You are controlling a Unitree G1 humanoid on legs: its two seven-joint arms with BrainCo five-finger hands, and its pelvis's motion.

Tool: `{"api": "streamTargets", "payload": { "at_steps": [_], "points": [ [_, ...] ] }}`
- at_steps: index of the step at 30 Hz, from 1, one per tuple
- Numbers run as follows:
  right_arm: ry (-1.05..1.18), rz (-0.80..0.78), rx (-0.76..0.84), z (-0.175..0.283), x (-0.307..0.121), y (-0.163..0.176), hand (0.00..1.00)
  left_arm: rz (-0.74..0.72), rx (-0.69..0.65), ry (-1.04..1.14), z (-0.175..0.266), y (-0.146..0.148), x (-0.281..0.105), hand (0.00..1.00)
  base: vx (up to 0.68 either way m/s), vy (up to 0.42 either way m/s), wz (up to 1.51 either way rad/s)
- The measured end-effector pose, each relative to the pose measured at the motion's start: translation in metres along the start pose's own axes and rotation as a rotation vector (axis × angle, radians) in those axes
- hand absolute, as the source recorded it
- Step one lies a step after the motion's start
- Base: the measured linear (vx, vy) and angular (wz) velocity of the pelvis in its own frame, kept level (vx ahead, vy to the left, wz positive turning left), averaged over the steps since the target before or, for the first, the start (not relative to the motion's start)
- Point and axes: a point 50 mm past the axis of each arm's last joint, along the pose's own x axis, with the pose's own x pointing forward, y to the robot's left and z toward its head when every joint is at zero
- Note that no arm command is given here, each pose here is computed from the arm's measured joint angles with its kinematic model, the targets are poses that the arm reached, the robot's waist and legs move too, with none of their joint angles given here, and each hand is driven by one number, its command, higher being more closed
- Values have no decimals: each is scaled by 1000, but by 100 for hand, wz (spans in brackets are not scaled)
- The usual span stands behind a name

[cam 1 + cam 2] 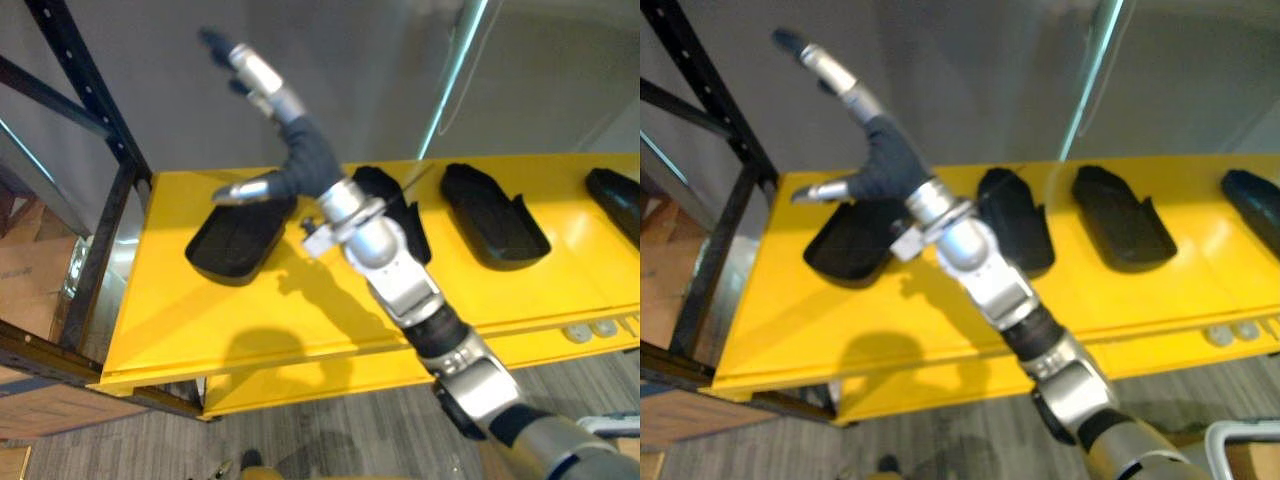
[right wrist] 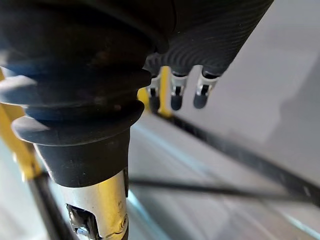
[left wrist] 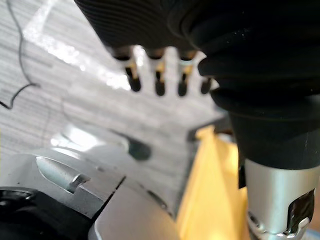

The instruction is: Walk over and take plastic housings, then place them on the shelf

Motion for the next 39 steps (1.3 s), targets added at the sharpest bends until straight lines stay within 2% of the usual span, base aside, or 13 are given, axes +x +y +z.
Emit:
{"api": "streamTargets", "payload": {
  "at_steps": [5,8,14,19,25,34,39],
  "points": [
    [63,153,-59,-14,7,20,0,-10,43,-16,4,-1,1,0,-4,-4,-1],
    [102,283,-175,-23,9,24,0,-14,48,-35,8,-2,1,0,-28,-31,-1],
    [140,382,-416,-31,-3,0,0,-15,50,-62,15,-1,3,0,-4,-7,2],
    [151,494,-538,-32,-15,-13,0,-18,52,-63,15,-1,3,0,2,-5,-2],
    [207,614,-583,-42,-30,-16,0,-33,68,-75,17,-3,3,0,-1,-9,-4],
    [290,784,-533,-62,-47,3,0,-71,123,-97,23,-7,4,0,-4,-8,-5],
    [365,813,-557,-79,-53,6,0,-93,149,-110,25,-9,4,0,0,0,0]
  ]
}}
